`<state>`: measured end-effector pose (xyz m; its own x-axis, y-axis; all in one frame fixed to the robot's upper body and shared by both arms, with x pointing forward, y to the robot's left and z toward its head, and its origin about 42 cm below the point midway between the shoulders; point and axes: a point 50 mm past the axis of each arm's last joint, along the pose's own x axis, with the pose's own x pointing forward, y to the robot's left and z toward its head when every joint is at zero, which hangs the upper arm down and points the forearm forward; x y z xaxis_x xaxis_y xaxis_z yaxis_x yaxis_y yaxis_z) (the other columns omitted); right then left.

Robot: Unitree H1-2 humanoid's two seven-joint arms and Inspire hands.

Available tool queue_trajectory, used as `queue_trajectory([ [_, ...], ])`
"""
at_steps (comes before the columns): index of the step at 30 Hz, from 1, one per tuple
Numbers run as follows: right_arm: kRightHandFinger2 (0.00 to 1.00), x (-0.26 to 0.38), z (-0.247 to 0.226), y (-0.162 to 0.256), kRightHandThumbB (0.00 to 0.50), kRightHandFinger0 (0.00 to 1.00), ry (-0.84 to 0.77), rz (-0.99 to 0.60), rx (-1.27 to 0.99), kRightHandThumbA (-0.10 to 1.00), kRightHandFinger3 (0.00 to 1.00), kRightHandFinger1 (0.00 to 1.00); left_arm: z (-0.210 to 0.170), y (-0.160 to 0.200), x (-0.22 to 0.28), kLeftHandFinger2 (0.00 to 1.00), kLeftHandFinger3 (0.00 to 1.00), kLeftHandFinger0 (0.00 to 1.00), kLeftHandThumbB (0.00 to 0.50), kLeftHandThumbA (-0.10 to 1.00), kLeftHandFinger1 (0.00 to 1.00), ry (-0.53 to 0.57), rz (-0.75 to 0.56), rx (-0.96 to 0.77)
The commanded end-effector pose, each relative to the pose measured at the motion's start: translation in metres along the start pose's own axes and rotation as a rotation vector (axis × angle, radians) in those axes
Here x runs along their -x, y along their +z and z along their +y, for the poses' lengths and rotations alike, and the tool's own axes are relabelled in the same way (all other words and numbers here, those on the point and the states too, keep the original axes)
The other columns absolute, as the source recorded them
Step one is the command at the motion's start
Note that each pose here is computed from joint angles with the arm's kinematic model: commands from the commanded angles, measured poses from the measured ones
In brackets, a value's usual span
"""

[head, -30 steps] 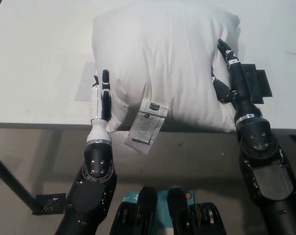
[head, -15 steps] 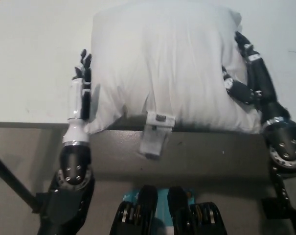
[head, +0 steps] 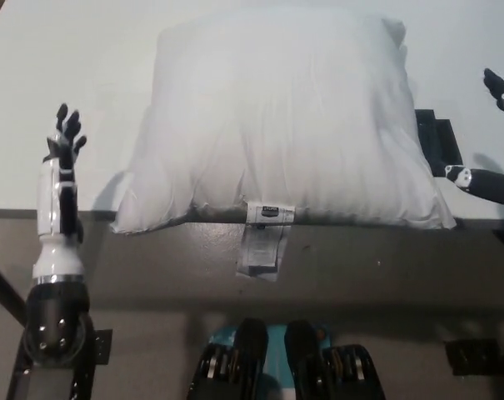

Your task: The robot uses both hands to lift the pillow and then drops it on the table

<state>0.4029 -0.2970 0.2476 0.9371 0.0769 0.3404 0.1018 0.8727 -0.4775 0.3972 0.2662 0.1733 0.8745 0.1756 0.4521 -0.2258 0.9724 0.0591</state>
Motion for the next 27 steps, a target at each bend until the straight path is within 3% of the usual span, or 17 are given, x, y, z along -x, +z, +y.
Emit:
queue_trajectory([
  [1, 1.00, 0.006, -0.017, 0.006, 0.336, 1.00, -0.012, -0.028, 0.020, 1.00, 1.00, 1.00, 0.015, -0.002, 0.013, 1.00, 1.00, 1.00, 0.056, 1.00, 1.00, -0.012, -0.026, 0.003],
  [5, 1.00, 0.026, -0.024, 0.008, 0.334, 1.00, -0.005, -0.048, -0.007, 1.00, 1.00, 1.00, 0.024, -0.008, 0.046, 1.00, 1.00, 1.00, 0.132, 1.00, 1.00, 0.021, -0.023, 0.022],
  [7, 1.00, 0.027, -0.024, 0.008, 0.334, 1.00, -0.005, -0.047, -0.008, 1.00, 1.00, 1.00, 0.024, -0.008, 0.046, 1.00, 1.00, 1.00, 0.133, 1.00, 1.00, 0.021, -0.024, 0.023],
  [9, 1.00, 0.075, -0.024, 0.017, 0.308, 1.00, 0.005, -0.097, -0.026, 1.00, 1.00, 1.00, 0.020, -0.006, 0.102, 1.00, 1.00, 1.00, 0.104, 1.00, 1.00, 0.074, 0.025, 0.057],
  [15, 1.00, 0.138, 0.001, 0.003, 0.338, 1.00, 0.020, -0.070, -0.079, 1.00, 1.00, 1.00, 0.013, -0.007, 0.155, 1.00, 1.00, 1.00, 0.117, 1.00, 1.00, 0.065, 0.113, 0.116],
  [17, 1.00, 0.179, 0.015, -0.011, 0.327, 1.00, 0.027, -0.027, -0.123, 1.00, 1.00, 1.00, 0.005, -0.008, 0.180, 1.00, 1.00, 1.00, 0.104, 1.00, 1.00, 0.037, 0.163, 0.166],
  [20, 1.00, 0.220, 0.027, -0.034, 0.264, 1.00, 0.050, 0.054, -0.099, 1.00, 1.00, 1.00, 0.000, -0.007, 0.201, 1.00, 1.00, 1.00, 0.099, 1.00, 1.00, -0.005, 0.202, 0.170],
  [21, 1.00, 0.226, 0.030, -0.038, 0.243, 1.00, 0.052, 0.063, -0.090, 1.00, 1.00, 1.00, 0.000, -0.009, 0.204, 1.00, 1.00, 1.00, 0.111, 1.00, 1.00, -0.010, 0.212, 0.165],
  [26, 1.00, 0.231, 0.037, -0.042, 0.260, 1.00, 0.065, 0.068, -0.014, 1.00, 1.00, 1.00, 0.000, -0.016, 0.227, 1.00, 1.00, 1.00, 0.153, 1.00, 1.00, -0.034, 0.281, 0.135],
  [27, 1.00, 0.232, 0.039, -0.044, 0.258, 1.00, 0.073, 0.062, 0.019, 1.00, 1.00, 1.00, 0.000, -0.019, 0.234, 1.00, 1.00, 1.00, 0.113, 1.00, 1.00, -0.078, 0.298, 0.049],
])
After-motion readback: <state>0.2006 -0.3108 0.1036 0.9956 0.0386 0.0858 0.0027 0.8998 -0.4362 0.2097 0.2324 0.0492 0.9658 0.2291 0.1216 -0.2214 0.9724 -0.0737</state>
